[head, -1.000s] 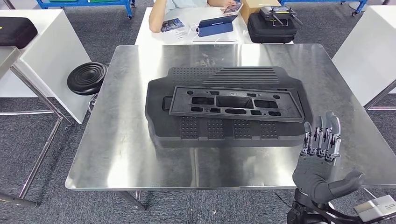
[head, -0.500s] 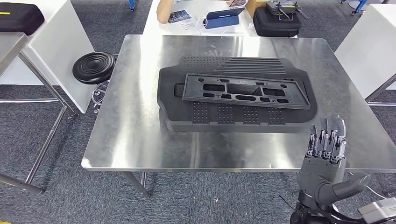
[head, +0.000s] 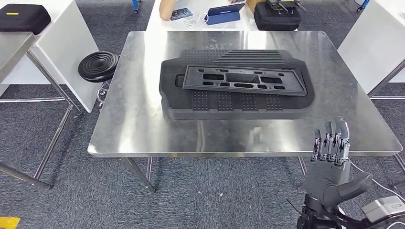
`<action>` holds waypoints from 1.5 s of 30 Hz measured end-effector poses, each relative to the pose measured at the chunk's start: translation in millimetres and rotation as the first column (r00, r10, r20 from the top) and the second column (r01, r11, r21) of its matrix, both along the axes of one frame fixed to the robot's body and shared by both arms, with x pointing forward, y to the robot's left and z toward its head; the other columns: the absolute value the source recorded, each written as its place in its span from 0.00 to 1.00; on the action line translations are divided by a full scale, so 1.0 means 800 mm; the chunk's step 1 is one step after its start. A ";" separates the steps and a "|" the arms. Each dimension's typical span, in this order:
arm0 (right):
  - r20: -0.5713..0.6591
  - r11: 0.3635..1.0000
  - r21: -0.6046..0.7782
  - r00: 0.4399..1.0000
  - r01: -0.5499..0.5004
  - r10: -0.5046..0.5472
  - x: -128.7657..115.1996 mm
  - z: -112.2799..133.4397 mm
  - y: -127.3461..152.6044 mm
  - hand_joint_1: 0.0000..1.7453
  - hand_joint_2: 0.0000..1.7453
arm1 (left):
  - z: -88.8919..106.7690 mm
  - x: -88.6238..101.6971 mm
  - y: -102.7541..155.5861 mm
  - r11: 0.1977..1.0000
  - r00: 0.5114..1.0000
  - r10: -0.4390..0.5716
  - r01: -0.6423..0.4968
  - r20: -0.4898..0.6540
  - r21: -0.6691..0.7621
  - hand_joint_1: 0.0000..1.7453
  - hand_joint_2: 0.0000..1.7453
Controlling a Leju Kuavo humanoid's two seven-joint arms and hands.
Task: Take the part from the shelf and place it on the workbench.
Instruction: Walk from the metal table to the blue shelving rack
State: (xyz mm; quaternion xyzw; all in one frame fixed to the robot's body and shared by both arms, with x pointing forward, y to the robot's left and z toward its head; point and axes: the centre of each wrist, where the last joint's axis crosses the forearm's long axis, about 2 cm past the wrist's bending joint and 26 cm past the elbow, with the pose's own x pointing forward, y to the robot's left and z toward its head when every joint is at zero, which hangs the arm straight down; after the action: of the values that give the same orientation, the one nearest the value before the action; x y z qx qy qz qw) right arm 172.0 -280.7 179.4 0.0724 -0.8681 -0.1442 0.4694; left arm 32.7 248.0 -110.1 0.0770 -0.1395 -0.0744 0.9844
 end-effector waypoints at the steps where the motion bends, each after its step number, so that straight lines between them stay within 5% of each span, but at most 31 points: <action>1: -0.002 1.000 -0.001 1.000 0.000 0.000 0.000 0.000 0.000 0.00 0.00 | 0.000 0.000 0.000 1.000 1.000 0.000 0.000 0.001 0.000 0.00 0.00; 45: -0.237 0.992 -0.092 0.965 0.090 -0.110 -0.001 -0.043 -0.017 0.00 0.00 | -0.001 0.002 0.011 0.999 0.999 -0.036 0.036 0.014 0.020 0.00 0.00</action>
State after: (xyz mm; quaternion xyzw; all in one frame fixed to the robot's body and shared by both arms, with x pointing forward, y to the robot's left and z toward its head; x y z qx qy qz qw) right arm 171.3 -294.3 145.1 -0.0084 -0.8122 -0.1406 0.5662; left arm 34.4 256.6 -110.6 0.0847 -0.1470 -0.0930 0.9811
